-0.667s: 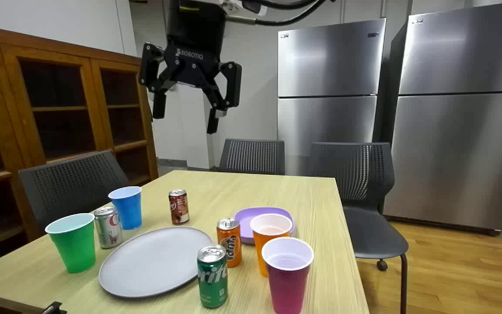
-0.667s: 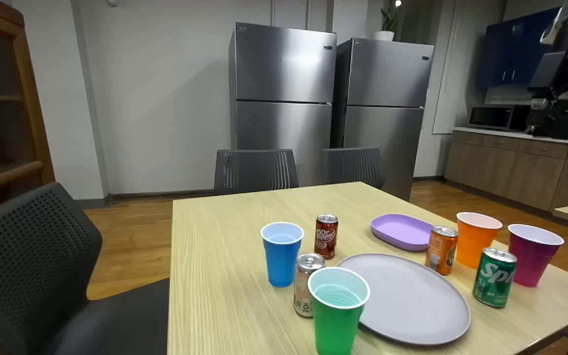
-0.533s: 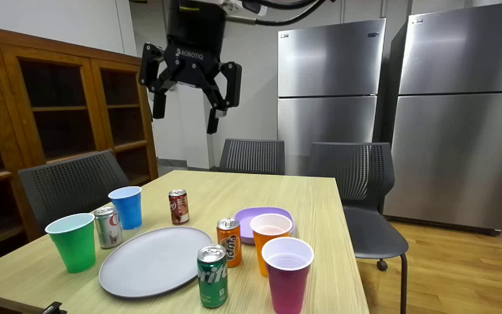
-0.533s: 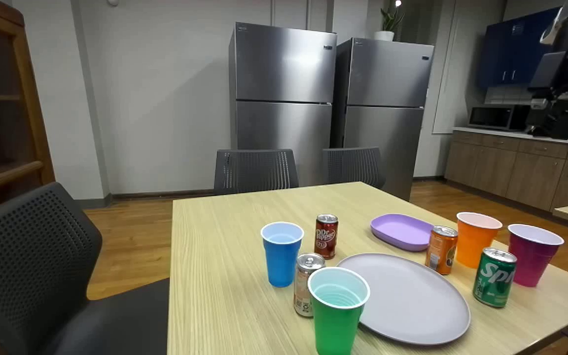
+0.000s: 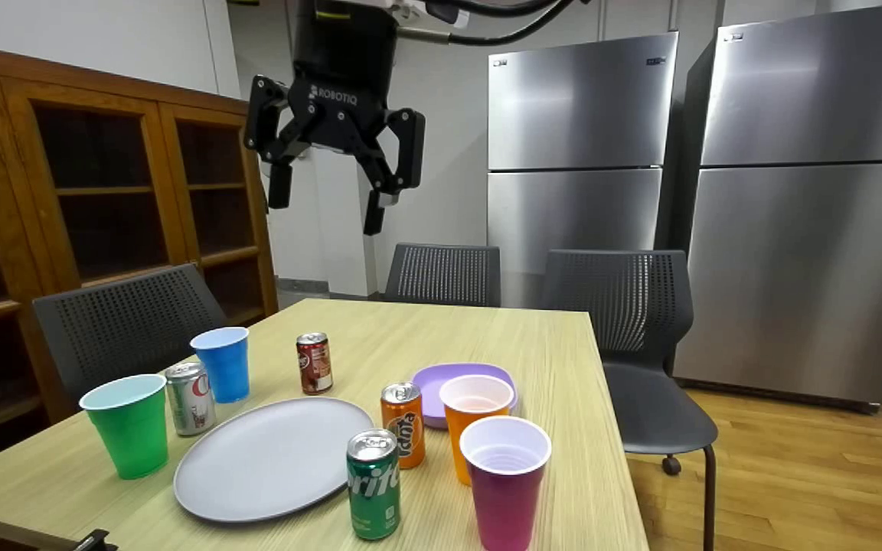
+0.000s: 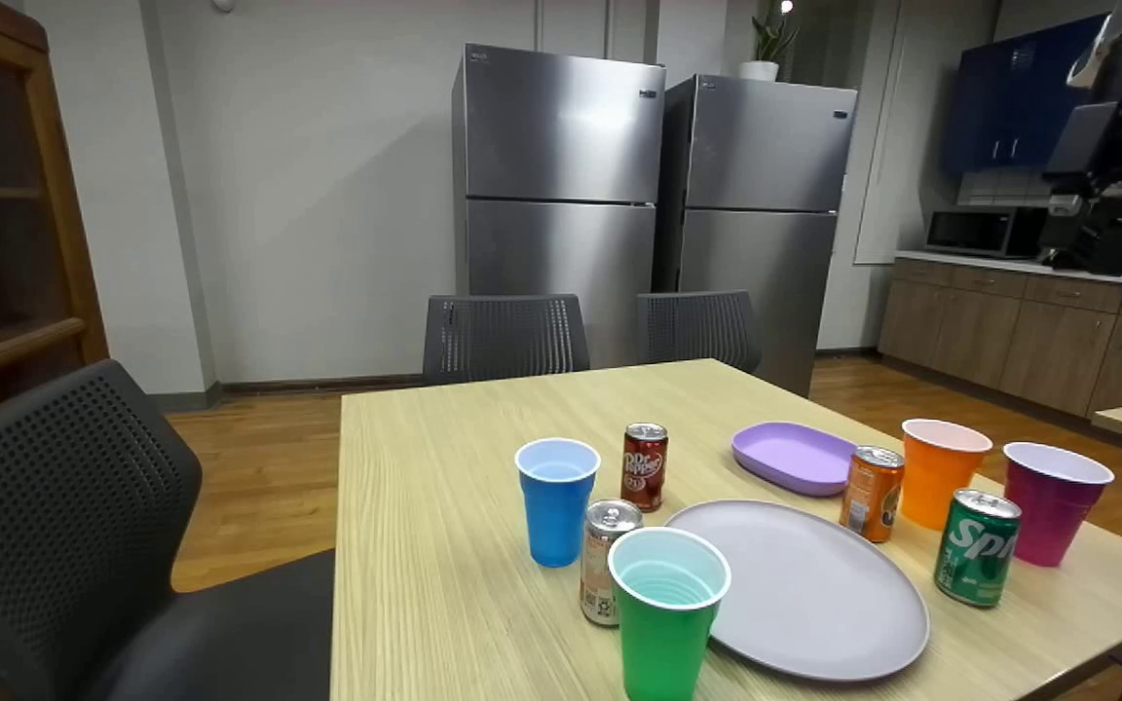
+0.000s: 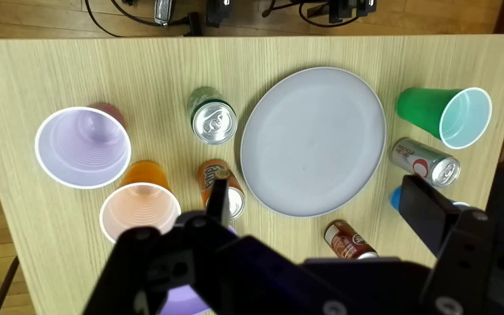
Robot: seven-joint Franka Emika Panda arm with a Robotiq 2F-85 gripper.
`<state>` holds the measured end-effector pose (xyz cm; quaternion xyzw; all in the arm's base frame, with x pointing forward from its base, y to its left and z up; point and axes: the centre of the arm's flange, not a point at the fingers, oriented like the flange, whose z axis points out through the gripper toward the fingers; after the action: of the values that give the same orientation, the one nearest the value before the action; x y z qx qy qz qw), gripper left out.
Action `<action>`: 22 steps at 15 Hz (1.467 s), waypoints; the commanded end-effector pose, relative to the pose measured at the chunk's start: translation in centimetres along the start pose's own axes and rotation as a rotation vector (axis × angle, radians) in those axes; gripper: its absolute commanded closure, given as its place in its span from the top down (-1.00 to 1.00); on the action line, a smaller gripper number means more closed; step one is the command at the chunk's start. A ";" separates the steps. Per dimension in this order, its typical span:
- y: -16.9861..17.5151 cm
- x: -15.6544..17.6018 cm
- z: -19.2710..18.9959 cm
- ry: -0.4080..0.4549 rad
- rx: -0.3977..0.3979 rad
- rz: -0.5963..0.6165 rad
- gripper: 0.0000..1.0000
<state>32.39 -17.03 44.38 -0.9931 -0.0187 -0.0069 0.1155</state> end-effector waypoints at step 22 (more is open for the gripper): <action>1.8 6.8 13.8 0.004 -0.192 0.006 1.00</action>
<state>38.67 -15.53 32.89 -0.9990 -0.0257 -0.0131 0.0331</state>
